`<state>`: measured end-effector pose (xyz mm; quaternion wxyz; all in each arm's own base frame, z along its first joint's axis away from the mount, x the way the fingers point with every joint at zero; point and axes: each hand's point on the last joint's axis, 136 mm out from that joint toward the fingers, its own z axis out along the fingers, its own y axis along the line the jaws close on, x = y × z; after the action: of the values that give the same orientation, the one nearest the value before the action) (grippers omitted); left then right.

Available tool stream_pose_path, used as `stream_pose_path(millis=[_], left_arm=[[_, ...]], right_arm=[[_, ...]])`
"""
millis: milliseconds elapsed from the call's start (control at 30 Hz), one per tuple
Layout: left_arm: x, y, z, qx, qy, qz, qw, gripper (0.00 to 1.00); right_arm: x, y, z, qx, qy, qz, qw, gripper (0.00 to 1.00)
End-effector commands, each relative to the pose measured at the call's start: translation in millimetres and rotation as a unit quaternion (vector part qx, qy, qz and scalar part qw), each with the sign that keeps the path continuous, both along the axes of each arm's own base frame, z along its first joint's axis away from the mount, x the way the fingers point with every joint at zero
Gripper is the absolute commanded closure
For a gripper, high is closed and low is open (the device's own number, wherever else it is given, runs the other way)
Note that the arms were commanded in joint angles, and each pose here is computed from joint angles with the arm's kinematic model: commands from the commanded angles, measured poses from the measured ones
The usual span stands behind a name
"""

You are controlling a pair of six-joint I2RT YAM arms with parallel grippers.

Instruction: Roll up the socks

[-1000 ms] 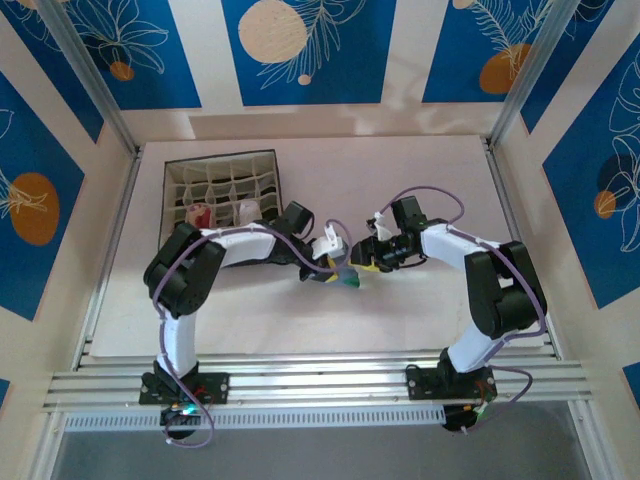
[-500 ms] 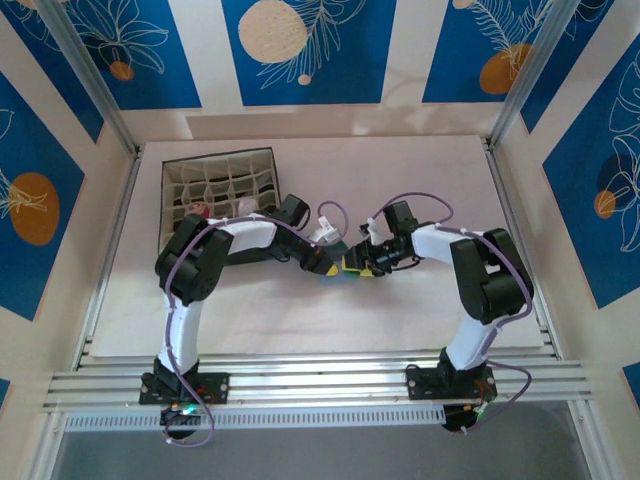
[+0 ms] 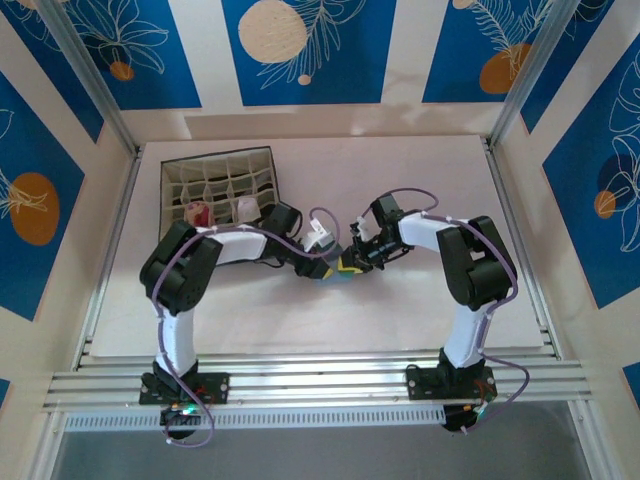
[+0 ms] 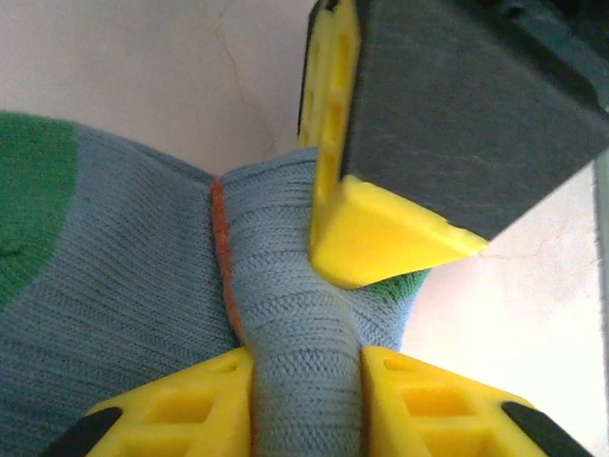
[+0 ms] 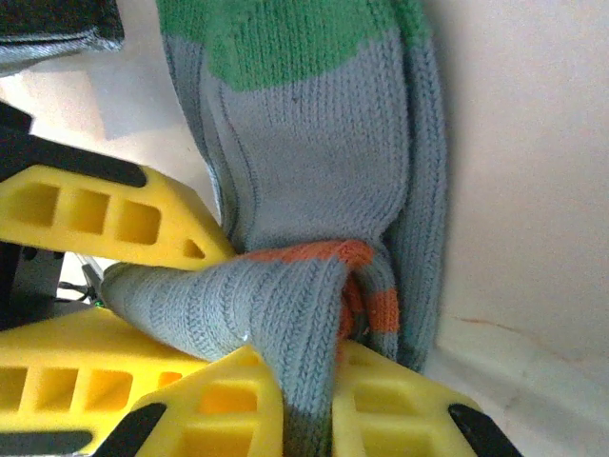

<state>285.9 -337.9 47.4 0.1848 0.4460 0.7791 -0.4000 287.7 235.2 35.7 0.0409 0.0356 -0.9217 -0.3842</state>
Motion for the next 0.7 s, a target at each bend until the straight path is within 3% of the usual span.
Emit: stream_pose_path(millis=[0, 167, 300, 500, 667], left_arm=[[-2, -1, 15, 0.002, -0.123, -0.024, 0.992, 0.68], [-4, 7, 44, -0.022, -0.245, -0.025, 0.969, 0.64], [-12, 12, 70, -0.059, -0.352, -0.031, 0.934, 0.6], [-30, 1, 67, 0.011, -0.476, -0.095, 0.874, 0.54], [-35, -12, 46, 0.07, -0.515, -0.148, 0.842, 0.52]], right_arm=[[-21, -20, -27, -0.078, 0.049, 0.006, 0.996, 1.0], [-25, -25, -29, -0.103, 0.053, 0.023, 0.993, 1.0], [-28, -27, -32, -0.117, 0.057, 0.03, 0.991, 1.0], [-32, -22, -29, -0.12, 0.06, 0.042, 0.99, 1.0], [-32, -19, -26, -0.115, 0.066, 0.046, 0.99, 1.0]])
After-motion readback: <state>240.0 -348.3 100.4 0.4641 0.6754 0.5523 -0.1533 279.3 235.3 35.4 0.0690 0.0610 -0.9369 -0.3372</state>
